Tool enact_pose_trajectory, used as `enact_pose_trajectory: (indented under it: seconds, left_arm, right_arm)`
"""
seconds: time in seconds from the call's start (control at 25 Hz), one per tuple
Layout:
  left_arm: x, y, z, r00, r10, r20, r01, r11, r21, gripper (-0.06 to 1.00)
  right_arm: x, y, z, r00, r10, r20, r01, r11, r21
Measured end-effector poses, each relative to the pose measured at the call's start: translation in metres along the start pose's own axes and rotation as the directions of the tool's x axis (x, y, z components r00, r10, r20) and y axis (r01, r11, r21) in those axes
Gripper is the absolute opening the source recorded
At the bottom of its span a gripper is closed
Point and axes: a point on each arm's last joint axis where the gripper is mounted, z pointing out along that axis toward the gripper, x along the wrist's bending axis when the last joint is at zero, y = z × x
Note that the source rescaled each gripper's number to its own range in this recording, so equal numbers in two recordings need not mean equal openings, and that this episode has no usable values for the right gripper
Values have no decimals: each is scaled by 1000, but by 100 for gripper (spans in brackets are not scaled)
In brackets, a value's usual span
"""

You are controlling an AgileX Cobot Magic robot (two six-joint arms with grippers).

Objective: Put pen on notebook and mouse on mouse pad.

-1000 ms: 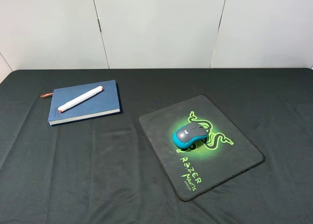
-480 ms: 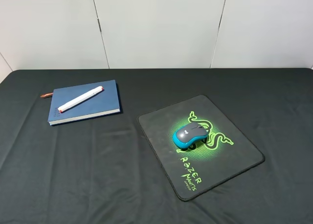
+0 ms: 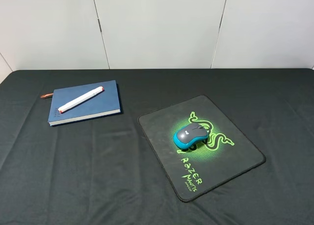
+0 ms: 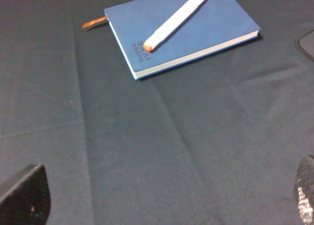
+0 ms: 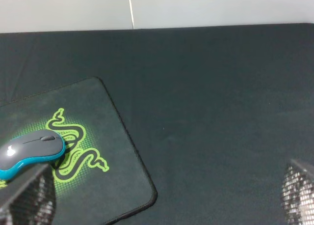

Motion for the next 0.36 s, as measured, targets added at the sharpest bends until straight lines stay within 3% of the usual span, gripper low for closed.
enact_pose_trajectory:
  seconds: [0.36]
  left_arm:
    - [0,0,0,1000,0,0,0,1000,0,100]
  right_arm:
    - [0,0,0,1000,0,0,0,1000,0]
